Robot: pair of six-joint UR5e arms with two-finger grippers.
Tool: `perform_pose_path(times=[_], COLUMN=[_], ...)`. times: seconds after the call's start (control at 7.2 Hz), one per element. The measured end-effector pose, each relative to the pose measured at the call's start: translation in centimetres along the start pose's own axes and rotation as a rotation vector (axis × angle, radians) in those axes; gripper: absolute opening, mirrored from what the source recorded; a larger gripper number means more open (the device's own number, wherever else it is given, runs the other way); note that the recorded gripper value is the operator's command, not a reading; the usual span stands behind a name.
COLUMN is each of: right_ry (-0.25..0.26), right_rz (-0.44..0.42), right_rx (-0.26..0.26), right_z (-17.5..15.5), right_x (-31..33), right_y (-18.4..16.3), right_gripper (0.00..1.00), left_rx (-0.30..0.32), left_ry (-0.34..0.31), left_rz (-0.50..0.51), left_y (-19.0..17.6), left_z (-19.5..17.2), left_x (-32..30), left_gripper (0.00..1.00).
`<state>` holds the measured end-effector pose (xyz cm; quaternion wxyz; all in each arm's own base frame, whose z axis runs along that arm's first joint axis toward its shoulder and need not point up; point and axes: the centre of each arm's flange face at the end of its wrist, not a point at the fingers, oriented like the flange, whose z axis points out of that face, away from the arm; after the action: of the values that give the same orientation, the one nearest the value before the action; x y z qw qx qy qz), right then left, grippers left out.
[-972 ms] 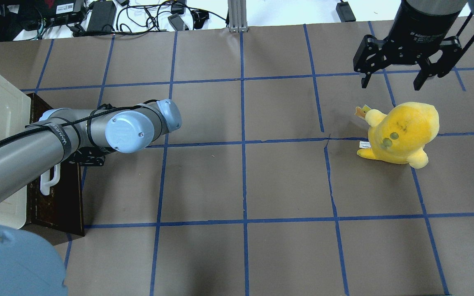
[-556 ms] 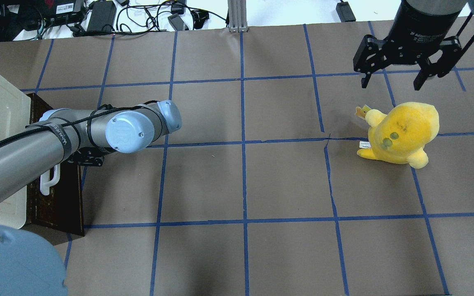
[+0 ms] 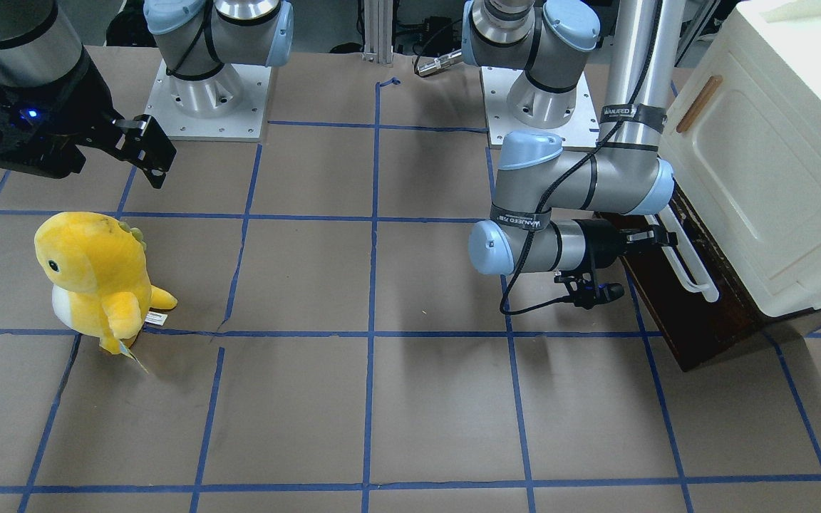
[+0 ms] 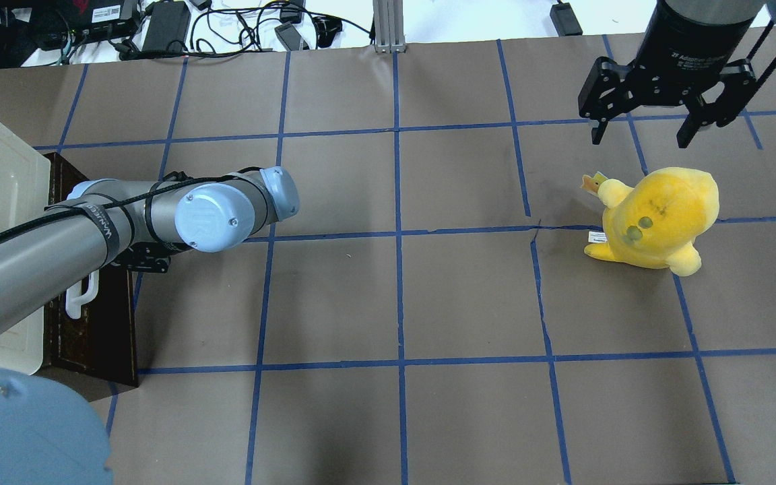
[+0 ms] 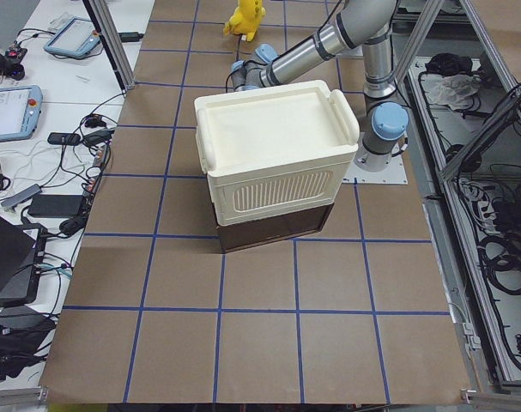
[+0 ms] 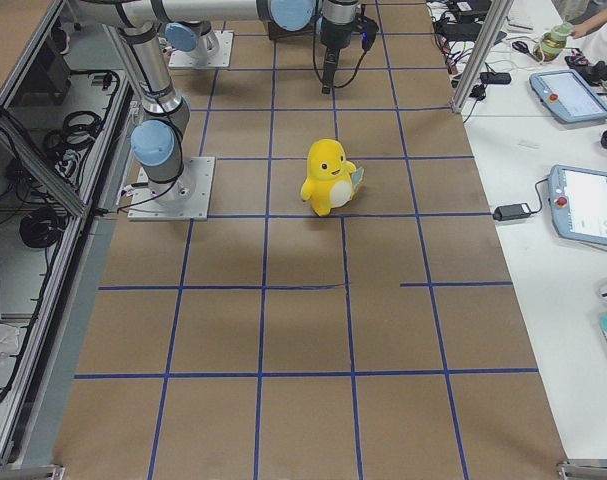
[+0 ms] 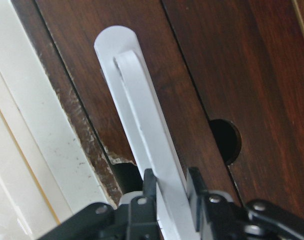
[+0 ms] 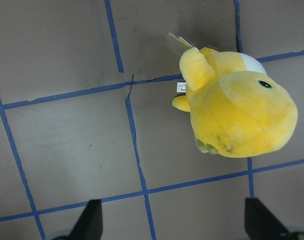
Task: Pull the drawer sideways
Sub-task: 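Pull the drawer handle with the left gripper away from the cabinet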
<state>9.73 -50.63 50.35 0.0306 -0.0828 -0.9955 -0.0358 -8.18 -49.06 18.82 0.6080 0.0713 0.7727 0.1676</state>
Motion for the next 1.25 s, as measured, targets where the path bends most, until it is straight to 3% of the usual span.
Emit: perform_pose_path(times=[1.25], right_ry=[0.000], right_rz=[0.001], right_rx=[0.000], right_z=[0.0], right_x=[0.0], right_y=[0.0], right_gripper=[1.00], left_rx=[0.044], left_ry=[-0.017], left_rz=[0.012], left_y=[0.8], left_z=[-2.2], left_x=[0.5], left_gripper=[0.31])
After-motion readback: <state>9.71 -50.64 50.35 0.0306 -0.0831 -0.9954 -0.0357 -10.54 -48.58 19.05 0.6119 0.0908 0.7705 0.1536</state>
